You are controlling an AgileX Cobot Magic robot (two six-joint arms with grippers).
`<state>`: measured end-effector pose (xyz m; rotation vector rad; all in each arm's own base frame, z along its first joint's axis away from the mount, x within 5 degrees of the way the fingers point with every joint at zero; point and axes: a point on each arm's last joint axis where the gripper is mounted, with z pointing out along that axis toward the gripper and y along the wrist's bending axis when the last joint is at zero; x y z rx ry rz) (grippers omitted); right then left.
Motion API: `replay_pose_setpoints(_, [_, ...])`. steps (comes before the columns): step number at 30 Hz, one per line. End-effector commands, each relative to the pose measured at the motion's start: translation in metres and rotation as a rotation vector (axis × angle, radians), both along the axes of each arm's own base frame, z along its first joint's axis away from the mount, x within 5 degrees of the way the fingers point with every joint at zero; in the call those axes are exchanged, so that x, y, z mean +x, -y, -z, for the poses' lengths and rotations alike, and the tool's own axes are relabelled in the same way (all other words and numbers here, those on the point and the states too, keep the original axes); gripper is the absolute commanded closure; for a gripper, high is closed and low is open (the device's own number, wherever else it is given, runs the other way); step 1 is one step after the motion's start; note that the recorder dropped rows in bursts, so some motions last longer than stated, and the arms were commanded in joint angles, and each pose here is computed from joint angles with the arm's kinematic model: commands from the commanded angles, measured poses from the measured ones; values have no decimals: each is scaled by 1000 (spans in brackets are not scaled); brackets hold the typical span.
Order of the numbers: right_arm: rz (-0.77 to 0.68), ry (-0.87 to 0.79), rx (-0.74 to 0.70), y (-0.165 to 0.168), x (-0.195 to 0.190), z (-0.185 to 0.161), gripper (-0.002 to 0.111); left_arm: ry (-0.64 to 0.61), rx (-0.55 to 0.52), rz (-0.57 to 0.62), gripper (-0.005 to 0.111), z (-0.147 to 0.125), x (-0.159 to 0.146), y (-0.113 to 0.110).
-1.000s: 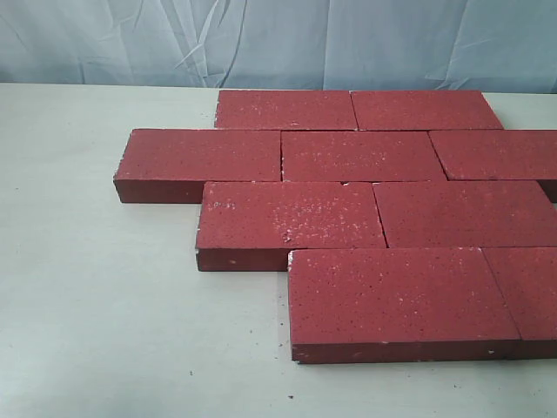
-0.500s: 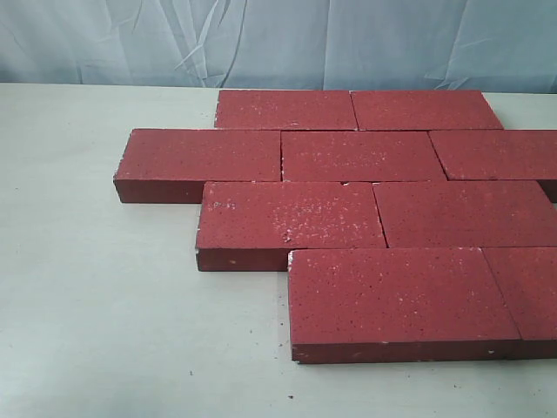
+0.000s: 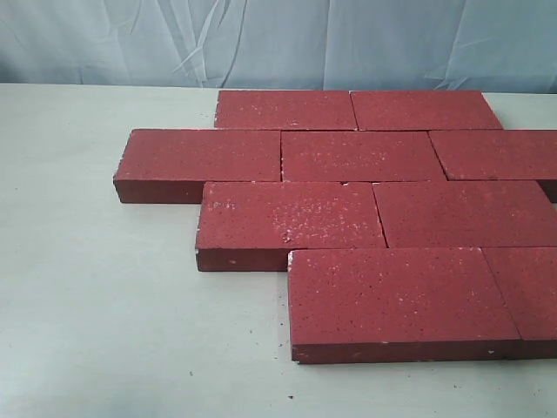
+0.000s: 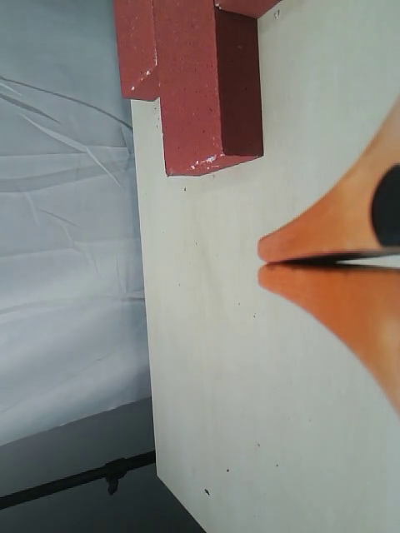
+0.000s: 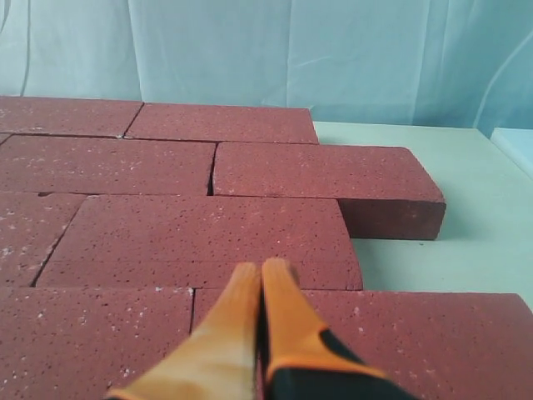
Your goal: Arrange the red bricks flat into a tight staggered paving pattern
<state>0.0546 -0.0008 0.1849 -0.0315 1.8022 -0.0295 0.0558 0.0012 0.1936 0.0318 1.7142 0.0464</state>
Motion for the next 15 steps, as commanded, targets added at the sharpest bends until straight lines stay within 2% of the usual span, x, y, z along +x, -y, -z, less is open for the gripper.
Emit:
replay_pose_setpoints(1, [5, 16, 2, 0, 0, -1, 109, -1, -7, -3, 107, 1, 0, 0])
replay_pose_setpoints(15, [5, 16, 5, 0, 0, -1, 109, -1, -9, -2, 107, 1, 0, 0])
